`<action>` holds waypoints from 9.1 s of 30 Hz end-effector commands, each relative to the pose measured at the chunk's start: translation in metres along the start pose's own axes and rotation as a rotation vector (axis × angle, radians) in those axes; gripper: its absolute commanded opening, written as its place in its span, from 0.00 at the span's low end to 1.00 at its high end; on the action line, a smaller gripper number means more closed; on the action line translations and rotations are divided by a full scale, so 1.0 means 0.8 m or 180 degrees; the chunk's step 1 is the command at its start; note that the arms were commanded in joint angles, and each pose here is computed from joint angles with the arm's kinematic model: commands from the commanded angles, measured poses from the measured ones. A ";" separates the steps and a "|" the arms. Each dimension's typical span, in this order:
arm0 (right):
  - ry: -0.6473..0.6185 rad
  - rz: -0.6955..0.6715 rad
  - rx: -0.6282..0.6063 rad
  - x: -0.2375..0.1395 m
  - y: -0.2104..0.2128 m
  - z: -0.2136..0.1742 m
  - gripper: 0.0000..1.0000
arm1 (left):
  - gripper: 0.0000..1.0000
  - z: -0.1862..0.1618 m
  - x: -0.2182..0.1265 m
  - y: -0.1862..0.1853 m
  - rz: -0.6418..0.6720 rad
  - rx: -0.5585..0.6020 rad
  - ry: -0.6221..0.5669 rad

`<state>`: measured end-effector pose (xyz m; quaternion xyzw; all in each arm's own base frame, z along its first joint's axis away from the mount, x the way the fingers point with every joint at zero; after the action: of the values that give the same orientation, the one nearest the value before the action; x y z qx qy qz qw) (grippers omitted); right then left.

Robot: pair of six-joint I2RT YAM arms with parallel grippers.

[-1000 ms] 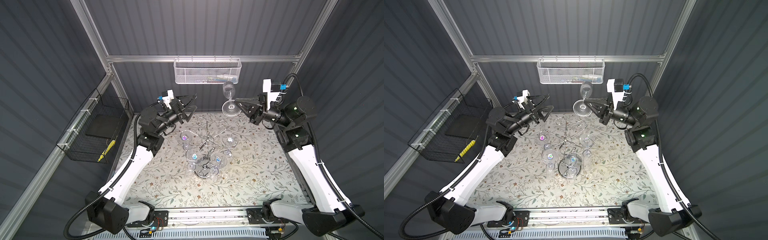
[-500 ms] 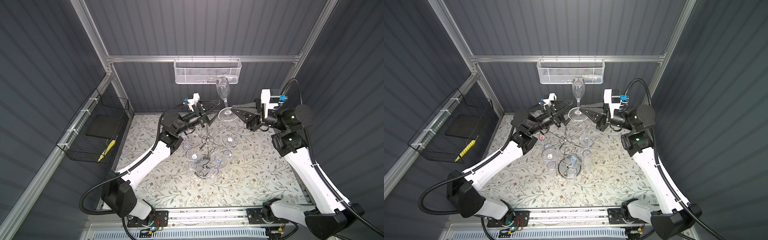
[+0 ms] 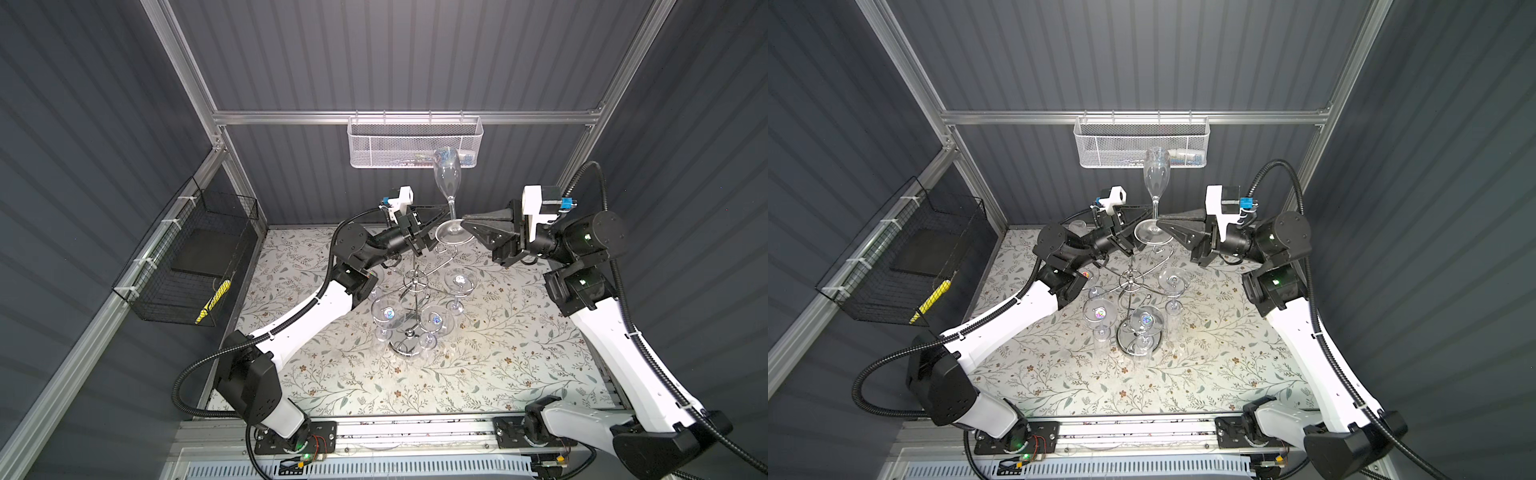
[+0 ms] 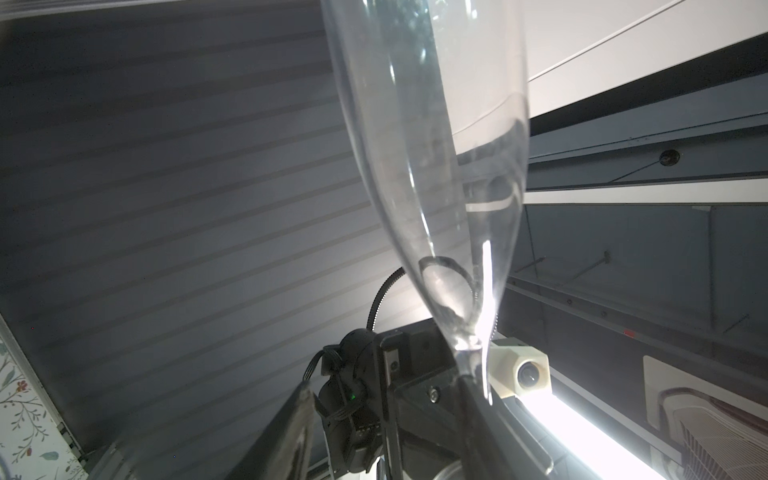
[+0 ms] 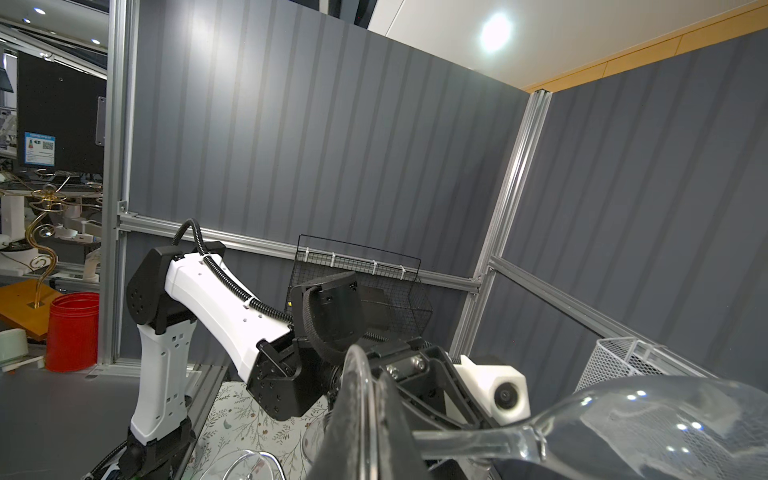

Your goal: Take the wine glass off the wine glass rack

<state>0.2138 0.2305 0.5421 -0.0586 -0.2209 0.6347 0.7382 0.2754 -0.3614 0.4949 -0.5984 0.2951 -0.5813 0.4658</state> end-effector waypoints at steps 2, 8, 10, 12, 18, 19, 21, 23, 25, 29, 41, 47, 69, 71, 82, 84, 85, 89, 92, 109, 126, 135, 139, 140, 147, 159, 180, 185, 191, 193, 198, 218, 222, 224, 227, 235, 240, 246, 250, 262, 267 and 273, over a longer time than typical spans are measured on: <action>-0.0004 0.0030 -0.0124 -0.001 0.011 0.007 0.00 | 0.54 -0.013 0.007 -0.040 -0.0303 0.0136 0.0117; -0.0002 -0.0053 -0.0186 -0.002 0.007 0.011 0.00 | 0.55 -0.015 0.000 -0.042 -0.0324 0.0121 0.0080; -0.0007 -0.0084 -0.0198 -0.002 0.005 0.012 0.00 | 0.56 -0.017 -0.002 -0.042 -0.0321 0.0141 0.0080; -0.0005 -0.0112 -0.0186 -0.002 0.003 0.012 0.00 | 0.58 -0.018 -0.003 -0.040 -0.0300 0.0177 0.0093; 0.0028 -0.0056 -0.0138 -0.002 0.006 0.008 0.00 | 0.59 -0.023 -0.003 -0.048 -0.0352 0.0252 0.0151; 0.0037 -0.0032 -0.0129 -0.001 0.008 0.007 0.00 | 0.59 -0.023 -0.002 -0.050 -0.0359 0.0261 0.0160; 0.0058 -0.0013 -0.0106 -0.001 0.009 0.004 0.00 | 0.59 -0.025 -0.001 -0.052 -0.0370 0.0273 0.0186; 0.0080 -0.0001 -0.0079 -0.001 0.010 0.000 0.00 | 0.58 -0.027 -0.002 -0.054 -0.0390 0.0300 0.0205; 0.0098 0.0032 -0.0047 0.000 0.013 -0.004 0.00 | 0.57 -0.026 -0.004 -0.050 -0.0375 0.0286 0.0189; 0.0148 0.0098 -0.0004 0.003 0.019 -0.011 0.00 | 0.53 -0.025 -0.006 -0.046 -0.0372 0.0269 0.0160; 0.0237 0.0113 -0.0022 0.007 0.023 -0.022 0.00 | 0.19 -0.023 -0.005 -0.039 -0.0440 0.0144 0.0154; 0.0305 -0.0005 -0.0033 0.007 0.019 -0.030 0.04 | 0.00 -0.023 -0.006 -0.041 -0.0457 0.0154 0.0145; -0.0462 -0.3051 0.0545 -0.151 -0.035 0.082 0.99 | 0.00 -0.025 0.002 -0.108 0.0852 0.3005 0.0274; -0.0423 -0.2928 0.0594 -0.144 -0.031 0.077 0.99 | 0.00 -0.014 -0.011 -0.102 0.1202 0.3315 0.0191; -0.0233 -0.2367 0.1274 -0.081 -0.059 0.038 0.99 | 0.00 0.019 -0.061 -0.064 0.2251 0.4327 0.0155; -0.0445 -0.2303 0.1283 -0.077 -0.063 0.037 0.99 | 0.00 0.023 -0.067 -0.058 0.2365 0.4392 0.0152; -0.0455 -0.2318 0.1365 -0.074 -0.068 0.033 0.99 | 0.00 0.023 -0.069 -0.055 0.2404 0.4424 0.0172; -0.0364 -0.2150 0.1541 -0.052 -0.077 0.020 0.99 | 0.00 0.026 -0.074 -0.041 0.2510 0.4460 0.0232; -0.0454 -0.1953 0.1444 -0.034 -0.074 0.018 0.99 | 0.00 0.029 -0.077 -0.036 0.2555 0.4474 0.0223; -0.0491 -0.1397 0.1393 0.037 -0.077 0.003 0.99 | 0.00 0.021 -0.073 -0.032 0.2386 0.4443 0.0258; -0.0311 -0.1352 0.1572 0.077 -0.098 -0.019 0.92 | 0.00 0.004 -0.081 -0.030 0.2359 0.4592 0.0539; -0.0307 -0.1336 0.1576 0.084 -0.100 -0.020 0.83 | 0.00 0.005 -0.087 -0.025 0.2466 0.4634 0.0591; -0.0294 -0.1337 0.1569 0.085 -0.100 -0.021 0.75 | 0.00 0.005 -0.088 -0.027 0.2463 0.4654 0.0588; -0.0295 -0.1336 0.1567 0.085 -0.100 -0.021 0.73 | 0.00 0.005 -0.087 -0.027 0.2463 0.4658 0.0590; -0.0291 -0.1318 0.1543 0.085 -0.098 -0.019 0.57 | 0.00 0.005 -0.088 -0.026 0.2466 0.4662 0.0601; -0.0291 -0.1322 0.1483 0.085 -0.098 -0.019 0.46 | 0.04 0.004 -0.090 -0.032 0.2450 0.4676 0.0539; -0.0189 -0.2022 0.0260 0.023 -0.149 0.054 0.47 | 0.75 -0.012 -0.137 -0.107 0.2351 0.4834 -0.0298; -0.0001 -0.2405 0.0034 -0.019 -0.182 0.039 0.47 | 0.74 -0.014 -0.149 -0.100 0.2430 0.4709 -0.0342; 0.0267 -0.2836 -0.0174 -0.070 -0.212 -0.001 0.47 | 0.73 -0.016 -0.158 -0.089 0.2499 0.4527 -0.0335; 0.0430 -0.2958 -0.0240 -0.084 -0.218 -0.022 0.47 | 0.73 -0.016 -0.162 -0.088 0.2529 0.4500 -0.0375; 0.0570 -0.3217 -0.0171 -0.122 -0.222 -0.079 0.47 | 0.73 -0.014 -0.174 -0.084 0.2627 0.4425 -0.0478; 0.1111 -0.3972 0.0034 -0.229 -0.234 -0.352 0.46 | 0.71 -0.010 -0.213 -0.045 0.2861 0.4060 -0.0785; 0.1207 -0.4058 -0.0020 -0.236 -0.245 -0.380 0.47 | 0.71 -0.006 -0.220 -0.046 0.2934 0.4054 -0.0897; 0.1274 -0.4104 -0.0070 -0.240 -0.251 -0.390 0.47 | 0.71 -0.004 -0.222 -0.046 0.2969 0.4050 -0.0925; 0.1360 -0.4157 -0.0135 -0.244 -0.258 -0.405 0.48 | 0.72 -0.001 -0.224 -0.040 0.3030 0.4054 -0.0923; 0.1556 -0.4297 -0.0166 -0.259 -0.266 -0.452 0.48 | 0.72 0.002 -0.222 -0.030 0.3103 0.4051 -0.0860; 0.1613 -0.4336 -0.0125 -0.265 -0.267 -0.471 0.48 | 0.72 0.003 -0.225 -0.027 0.3144 0.4046 -0.0866; 0.1688 -0.4371 -0.0131 -0.271 -0.267 -0.483 0.50 | 0.72 0.004 -0.226 -0.021 0.3178 0.4039 -0.0844; 0.1707 -0.4386 -0.0113 -0.273 -0.265 -0.489 0.51 | 0.72 0.004 -0.226 -0.020 0.3185 0.4034 -0.0832; 0.1745 -0.4427 -0.0055 -0.280 -0.256 -0.501 0.69 | 0.72 0.001 -0.230 -0.020 0.3180 0.3992 -0.0850; 0.1749 -0.4453 -0.0041 -0.284 -0.253 -0.504 0.72 | 0.72 0.000 -0.231 -0.021 0.3172 0.3958 -0.0862; 0.1702 -0.4493 -0.0028 -0.287 -0.247 -0.499 0.97 | 0.72 -0.001 -0.231 -0.024 0.3140 0.3930 -0.0892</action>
<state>0.5355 0.0554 0.1964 -0.0622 -0.0084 -0.0139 0.9979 0.2471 -0.1924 0.4328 -0.0918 0.0914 -0.2884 0.9487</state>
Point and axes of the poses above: each gripper's point midway between its finger pads, its own x axis out along the fingers, its own y axis along the line the jaws close on, z = x × y, the point moved 1 cm from there along -x, back along the fingers, and after that the axes turned 6 degrees about -x, right-handed, at the moved point
